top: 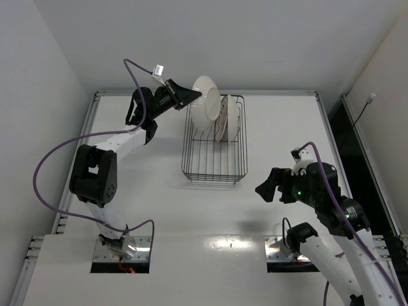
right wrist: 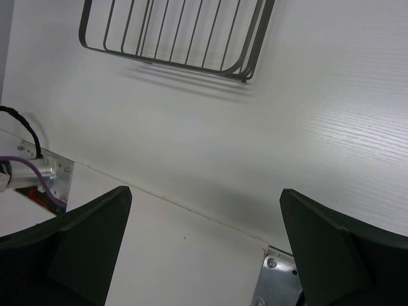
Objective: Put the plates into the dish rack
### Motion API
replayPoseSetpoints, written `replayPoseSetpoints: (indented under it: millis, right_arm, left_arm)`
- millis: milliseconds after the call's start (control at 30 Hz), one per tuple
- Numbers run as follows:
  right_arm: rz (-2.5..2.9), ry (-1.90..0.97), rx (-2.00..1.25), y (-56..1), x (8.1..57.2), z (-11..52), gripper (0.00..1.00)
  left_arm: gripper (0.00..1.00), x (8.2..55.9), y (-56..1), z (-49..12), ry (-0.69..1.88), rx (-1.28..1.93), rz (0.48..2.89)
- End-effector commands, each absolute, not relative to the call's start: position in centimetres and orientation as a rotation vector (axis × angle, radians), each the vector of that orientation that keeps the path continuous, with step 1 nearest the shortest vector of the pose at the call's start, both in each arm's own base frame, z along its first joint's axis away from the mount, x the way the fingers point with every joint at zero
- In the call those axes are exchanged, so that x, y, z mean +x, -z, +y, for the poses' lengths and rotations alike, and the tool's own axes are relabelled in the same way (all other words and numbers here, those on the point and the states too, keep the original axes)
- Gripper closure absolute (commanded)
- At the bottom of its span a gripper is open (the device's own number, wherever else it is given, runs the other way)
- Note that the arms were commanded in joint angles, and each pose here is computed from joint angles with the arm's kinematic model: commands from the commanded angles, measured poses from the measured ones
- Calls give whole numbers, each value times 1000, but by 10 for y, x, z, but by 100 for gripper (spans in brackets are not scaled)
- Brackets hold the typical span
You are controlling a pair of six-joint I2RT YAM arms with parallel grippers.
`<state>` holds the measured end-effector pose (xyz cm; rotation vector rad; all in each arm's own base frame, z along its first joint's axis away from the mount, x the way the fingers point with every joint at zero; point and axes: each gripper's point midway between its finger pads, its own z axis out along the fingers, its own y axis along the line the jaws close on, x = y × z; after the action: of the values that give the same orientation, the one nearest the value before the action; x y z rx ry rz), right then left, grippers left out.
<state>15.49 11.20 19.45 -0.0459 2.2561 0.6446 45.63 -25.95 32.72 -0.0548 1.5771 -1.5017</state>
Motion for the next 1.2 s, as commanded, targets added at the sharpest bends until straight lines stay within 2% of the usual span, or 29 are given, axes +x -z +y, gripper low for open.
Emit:
replayPoseSetpoints:
  millis: [0,500,733,933,1033,1067,1133,1167]
  right_arm:
    - [2230,-682,-42,-205,158,117,0]
    - [2239,-680,-41,-205,160,118,0]
    - [2264,-708,-56,-205,158,123,0]
    - [2268,-719,-62,-209,160,125,0]
    - [2268,-719,-62,-209,160,125,0]
    - [2248,-723,-65,-215,159,125,0]
    - [2233,-692,-48,-218,160,120,0]
    - [2231,-679,-40,-218,162,118,0]
  left_arm:
    - [100,449,-375,-259,1507,23,1360]
    - [100,465,-332,-280,1520,-82,1434]
    - [100,482,-309,-280,1428,-154,1526]
    - [80,487,-324,-292,1406,-104,1530]
    - [60,487,-333,-303,1405,-73,1527]
    - [50,486,-335,-304,1411,-64,1529]
    - [35,486,-344,-304,1413,-56,1509]
    - [22,487,-343,-304,1412,-62,1523]
